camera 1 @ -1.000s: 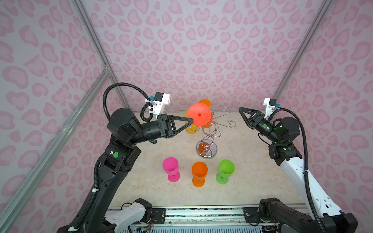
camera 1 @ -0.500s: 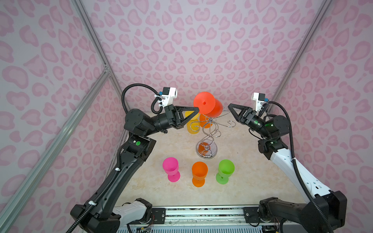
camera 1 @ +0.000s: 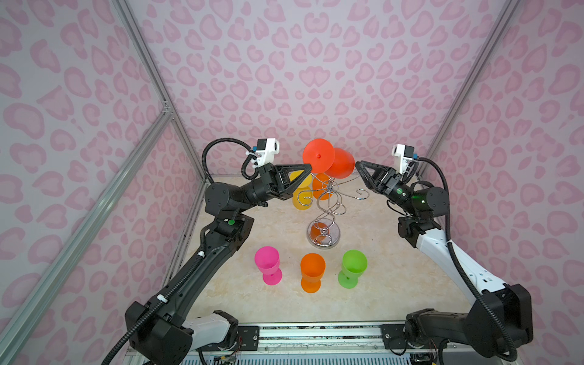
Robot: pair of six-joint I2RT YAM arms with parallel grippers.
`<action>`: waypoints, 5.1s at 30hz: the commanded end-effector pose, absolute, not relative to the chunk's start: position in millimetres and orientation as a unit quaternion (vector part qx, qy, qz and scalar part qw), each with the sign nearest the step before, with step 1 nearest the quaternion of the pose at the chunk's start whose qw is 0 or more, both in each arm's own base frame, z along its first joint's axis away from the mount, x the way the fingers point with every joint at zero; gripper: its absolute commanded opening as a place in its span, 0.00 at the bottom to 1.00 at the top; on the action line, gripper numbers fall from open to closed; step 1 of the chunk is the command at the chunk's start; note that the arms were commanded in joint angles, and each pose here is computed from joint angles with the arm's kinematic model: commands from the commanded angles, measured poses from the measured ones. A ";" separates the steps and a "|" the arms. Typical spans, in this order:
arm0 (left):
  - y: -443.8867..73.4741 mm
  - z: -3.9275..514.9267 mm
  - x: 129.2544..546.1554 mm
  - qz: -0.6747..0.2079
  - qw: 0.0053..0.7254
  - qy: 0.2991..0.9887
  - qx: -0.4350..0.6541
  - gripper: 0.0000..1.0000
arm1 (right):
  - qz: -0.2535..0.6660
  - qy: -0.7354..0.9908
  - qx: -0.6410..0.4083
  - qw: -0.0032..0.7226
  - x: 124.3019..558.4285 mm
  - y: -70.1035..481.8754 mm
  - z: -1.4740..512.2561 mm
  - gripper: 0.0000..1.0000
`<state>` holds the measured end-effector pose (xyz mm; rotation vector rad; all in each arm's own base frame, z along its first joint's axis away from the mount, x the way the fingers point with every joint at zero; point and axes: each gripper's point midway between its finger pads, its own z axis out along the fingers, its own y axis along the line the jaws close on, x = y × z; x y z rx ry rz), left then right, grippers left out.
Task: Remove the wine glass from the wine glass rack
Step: 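Raise the red glass toward the right gripper while the right gripper grasps its bowl, then open the left gripper off the red glass's foot while the right gripper holds the bowl, then lower the red glass beside the green glass with the right gripper while the left withdraws, then set the red glass upright on the table and open the right gripper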
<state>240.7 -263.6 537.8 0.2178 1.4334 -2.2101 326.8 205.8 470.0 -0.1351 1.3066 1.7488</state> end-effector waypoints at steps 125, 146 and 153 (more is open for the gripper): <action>-218.0 513.5 274.5 -0.574 0.504 0.633 0.123 0.69 | 0.018 0.990 -0.102 0.096 281.0 120.1 160.5 0.05; -215.0 511.4 272.1 -0.570 0.504 0.637 0.119 0.70 | 0.046 0.987 -0.082 0.130 280.6 122.4 170.8 0.24; -212.8 506.8 275.6 -0.563 0.507 0.643 0.110 0.70 | 0.060 0.982 -0.072 0.161 282.5 122.7 190.4 0.32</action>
